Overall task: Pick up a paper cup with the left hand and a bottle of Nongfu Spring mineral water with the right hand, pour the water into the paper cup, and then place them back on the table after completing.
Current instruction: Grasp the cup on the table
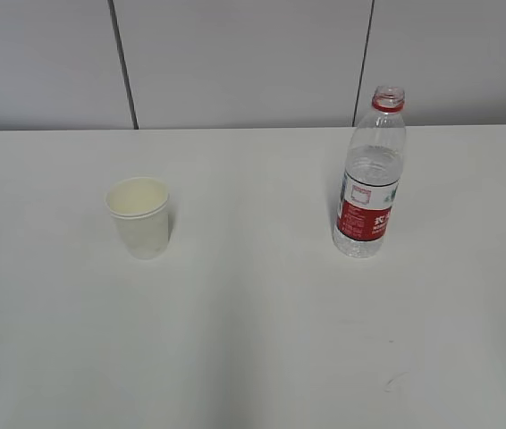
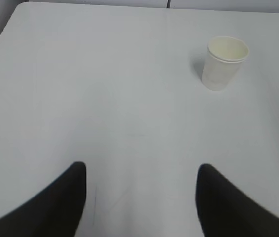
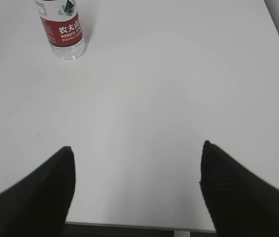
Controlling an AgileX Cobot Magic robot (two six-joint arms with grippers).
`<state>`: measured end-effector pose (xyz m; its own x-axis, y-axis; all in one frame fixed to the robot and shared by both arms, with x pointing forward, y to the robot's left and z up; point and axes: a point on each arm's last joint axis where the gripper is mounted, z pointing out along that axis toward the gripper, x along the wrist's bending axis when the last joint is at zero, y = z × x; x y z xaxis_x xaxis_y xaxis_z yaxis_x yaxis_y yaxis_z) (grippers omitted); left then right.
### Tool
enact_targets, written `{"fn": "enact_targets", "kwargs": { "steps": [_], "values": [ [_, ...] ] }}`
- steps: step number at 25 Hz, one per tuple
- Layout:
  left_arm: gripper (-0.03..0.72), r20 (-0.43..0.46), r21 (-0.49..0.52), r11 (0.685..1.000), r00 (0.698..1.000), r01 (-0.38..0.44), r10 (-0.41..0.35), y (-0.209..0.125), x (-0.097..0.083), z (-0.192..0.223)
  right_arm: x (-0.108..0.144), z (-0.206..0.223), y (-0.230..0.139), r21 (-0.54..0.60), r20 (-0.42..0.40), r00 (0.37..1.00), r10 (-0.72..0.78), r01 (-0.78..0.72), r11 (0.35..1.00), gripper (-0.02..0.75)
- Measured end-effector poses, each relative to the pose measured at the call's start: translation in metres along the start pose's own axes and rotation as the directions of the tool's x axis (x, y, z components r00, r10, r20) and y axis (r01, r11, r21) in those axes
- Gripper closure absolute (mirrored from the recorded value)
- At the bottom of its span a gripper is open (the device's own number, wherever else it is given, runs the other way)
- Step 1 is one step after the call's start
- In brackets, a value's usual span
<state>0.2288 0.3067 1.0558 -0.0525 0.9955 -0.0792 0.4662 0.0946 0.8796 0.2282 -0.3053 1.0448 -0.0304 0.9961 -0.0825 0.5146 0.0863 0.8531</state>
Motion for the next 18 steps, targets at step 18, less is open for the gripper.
{"fn": "enact_targets", "kwargs": {
  "steps": [18],
  "values": [
    [0.251,0.000,0.000,1.000,1.000,0.000,0.000,0.000,0.000,0.000,0.001,0.015,0.027,0.050,-0.015,1.000,0.001,0.000,0.999,0.152]
  ]
}}
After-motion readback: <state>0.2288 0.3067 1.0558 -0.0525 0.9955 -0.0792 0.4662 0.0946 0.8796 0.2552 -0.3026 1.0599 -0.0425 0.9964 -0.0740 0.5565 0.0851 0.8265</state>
